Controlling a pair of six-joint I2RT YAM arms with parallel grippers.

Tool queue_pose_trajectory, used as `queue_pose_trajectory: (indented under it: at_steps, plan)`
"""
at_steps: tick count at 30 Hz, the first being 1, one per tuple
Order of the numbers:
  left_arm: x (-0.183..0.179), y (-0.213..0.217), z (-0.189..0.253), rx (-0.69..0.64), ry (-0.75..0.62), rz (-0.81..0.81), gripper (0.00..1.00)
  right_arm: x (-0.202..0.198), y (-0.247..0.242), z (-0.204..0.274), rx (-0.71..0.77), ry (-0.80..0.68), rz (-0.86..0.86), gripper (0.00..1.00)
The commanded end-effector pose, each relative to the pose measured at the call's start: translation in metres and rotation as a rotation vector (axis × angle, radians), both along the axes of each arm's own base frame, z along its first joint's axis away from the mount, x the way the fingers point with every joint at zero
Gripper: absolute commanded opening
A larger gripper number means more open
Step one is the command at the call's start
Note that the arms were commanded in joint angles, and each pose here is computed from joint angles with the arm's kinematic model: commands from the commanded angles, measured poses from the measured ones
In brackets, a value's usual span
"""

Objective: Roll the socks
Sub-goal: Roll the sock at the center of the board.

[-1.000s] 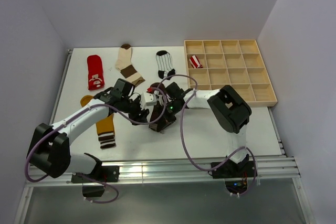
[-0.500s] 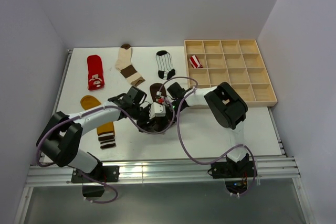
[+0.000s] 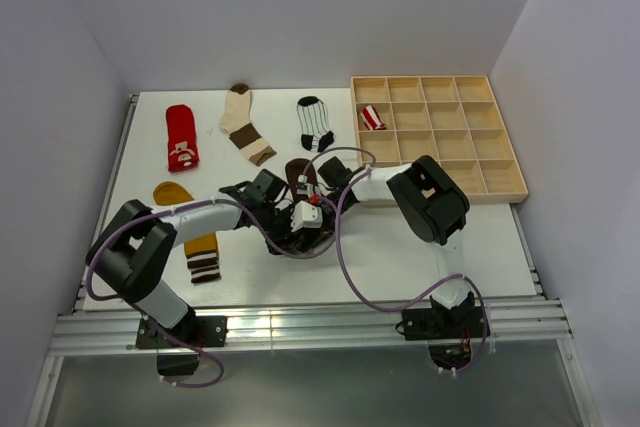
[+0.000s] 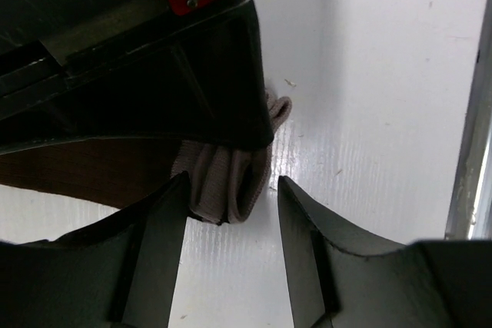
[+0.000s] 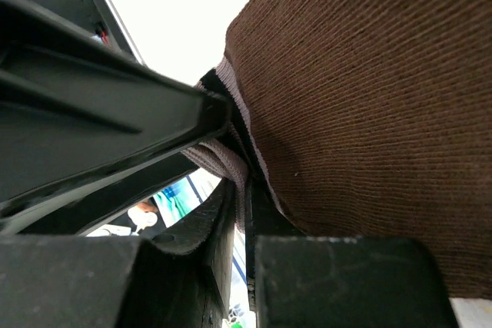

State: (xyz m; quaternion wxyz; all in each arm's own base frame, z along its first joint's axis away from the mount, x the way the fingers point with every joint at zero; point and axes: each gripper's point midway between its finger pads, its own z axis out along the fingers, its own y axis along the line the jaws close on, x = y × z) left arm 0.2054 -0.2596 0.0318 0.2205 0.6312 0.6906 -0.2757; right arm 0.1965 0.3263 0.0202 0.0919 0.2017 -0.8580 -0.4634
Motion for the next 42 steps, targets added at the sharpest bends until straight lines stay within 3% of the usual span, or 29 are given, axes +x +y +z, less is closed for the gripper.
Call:
queue_pose_trajectory:
  at_steps: [1, 12, 21, 25, 29, 32, 42]
  plan:
    - [0.015, -0.012, 0.007, -0.013, -0.028, 0.018, 0.54, 0.009, 0.003, 0.005, 0.013, -0.010, -0.003, 0.02]
    - [0.022, -0.016, -0.002, 0.024, 0.034, 0.072, 0.38, 0.008, 0.000, 0.000, -0.011, -0.012, -0.005, 0.01]
    - [0.010, -0.013, -0.011, 0.065, 0.130, 0.079, 0.01, 0.014, -0.001, 0.005, -0.034, -0.050, -0.024, 0.02]
    - [0.005, -0.010, -0.013, 0.080, 0.175, 0.088, 0.00, 0.022, -0.002, 0.009, -0.071, -0.087, -0.063, 0.11]
    - [0.003, -0.005, -0.016, 0.090, 0.223, 0.102, 0.00, 0.030, -0.004, 0.016, -0.103, -0.137, -0.110, 0.32]
    - [0.005, -0.002, -0.011, 0.069, 0.269, 0.116, 0.00, 0.037, -0.005, 0.021, -0.112, -0.166, -0.145, 0.40]
    - [0.013, 0.011, -0.011, 0.048, 0.406, 0.181, 0.00, 0.065, -0.016, 0.030, -0.183, -0.276, -0.302, 0.40]
